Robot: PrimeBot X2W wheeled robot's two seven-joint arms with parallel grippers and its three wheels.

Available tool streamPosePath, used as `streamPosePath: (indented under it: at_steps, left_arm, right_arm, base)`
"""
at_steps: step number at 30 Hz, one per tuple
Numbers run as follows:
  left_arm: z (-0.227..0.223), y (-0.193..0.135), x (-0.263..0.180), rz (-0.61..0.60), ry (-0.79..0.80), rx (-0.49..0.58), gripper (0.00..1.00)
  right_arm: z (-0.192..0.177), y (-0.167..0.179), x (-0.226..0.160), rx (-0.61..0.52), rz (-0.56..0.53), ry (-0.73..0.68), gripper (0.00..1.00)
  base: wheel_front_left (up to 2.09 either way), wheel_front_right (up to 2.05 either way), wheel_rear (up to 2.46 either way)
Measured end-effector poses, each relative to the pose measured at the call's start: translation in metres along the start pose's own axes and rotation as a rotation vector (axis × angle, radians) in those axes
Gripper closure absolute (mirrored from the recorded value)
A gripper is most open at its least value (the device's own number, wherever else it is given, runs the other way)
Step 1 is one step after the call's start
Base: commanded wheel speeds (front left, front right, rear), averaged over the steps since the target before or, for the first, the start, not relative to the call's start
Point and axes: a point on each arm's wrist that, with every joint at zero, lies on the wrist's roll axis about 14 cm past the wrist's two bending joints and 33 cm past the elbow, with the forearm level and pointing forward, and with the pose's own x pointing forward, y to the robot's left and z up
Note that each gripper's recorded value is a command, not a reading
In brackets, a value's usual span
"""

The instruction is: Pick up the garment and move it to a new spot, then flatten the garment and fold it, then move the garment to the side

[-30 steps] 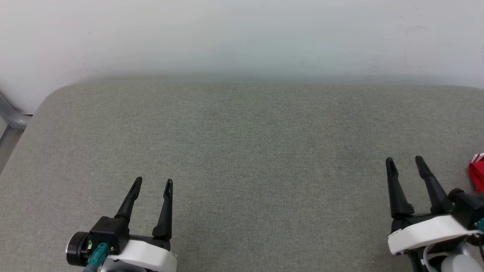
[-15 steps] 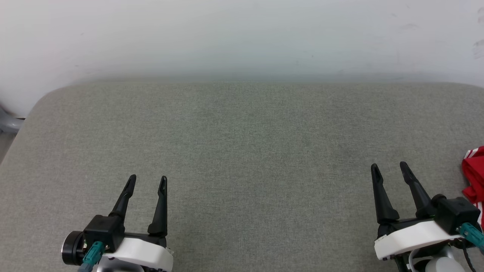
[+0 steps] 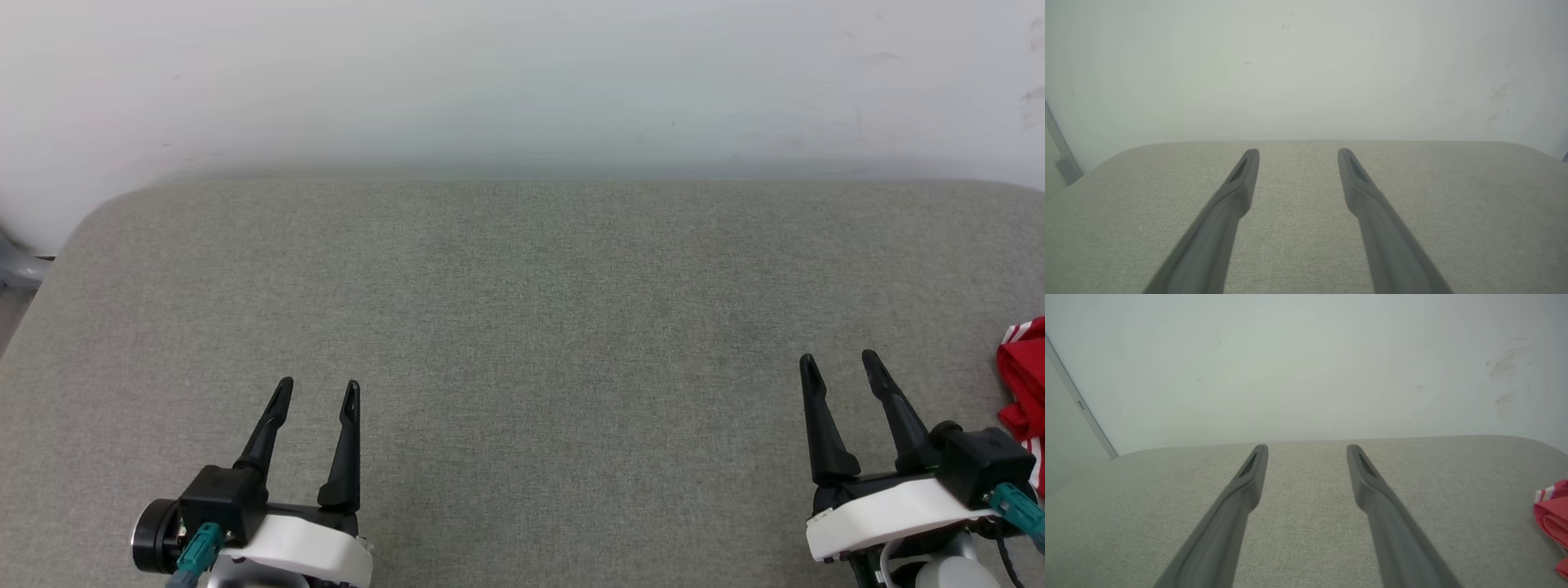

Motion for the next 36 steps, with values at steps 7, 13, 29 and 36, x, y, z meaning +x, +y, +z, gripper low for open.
streamPosePath:
  at_steps: [7,13,29,36]
  left_arm:
    - [-0.002,0.001,-0.001,0.006,0.004,-0.013,0.0]
    - [-0.018,0.003,-0.007,0.024,0.057,-0.032,1.0]
    - [-0.034,0.017,-0.012,0.124,0.118,-0.331,1.0]
    - [-0.033,0.021,-0.009,0.149,0.117,-0.429,1.0]
  right_arm:
    - [-0.002,0.001,0.001,0.003,0.002,0.006,0.0]
    - [-0.019,-0.002,-0.007,0.01,-0.011,0.062,1.0]
    - [-0.029,-0.017,-0.012,0.296,-0.102,0.102,1.0]
    - [-0.031,-0.021,-0.013,0.389,-0.126,0.109,1.0]
  base:
    - [0.0,0.0,0.0]
    - [0.0,0.0,0.0]
    - [0.0,0.0,0.0]
    - [0.0,0.0,0.0]
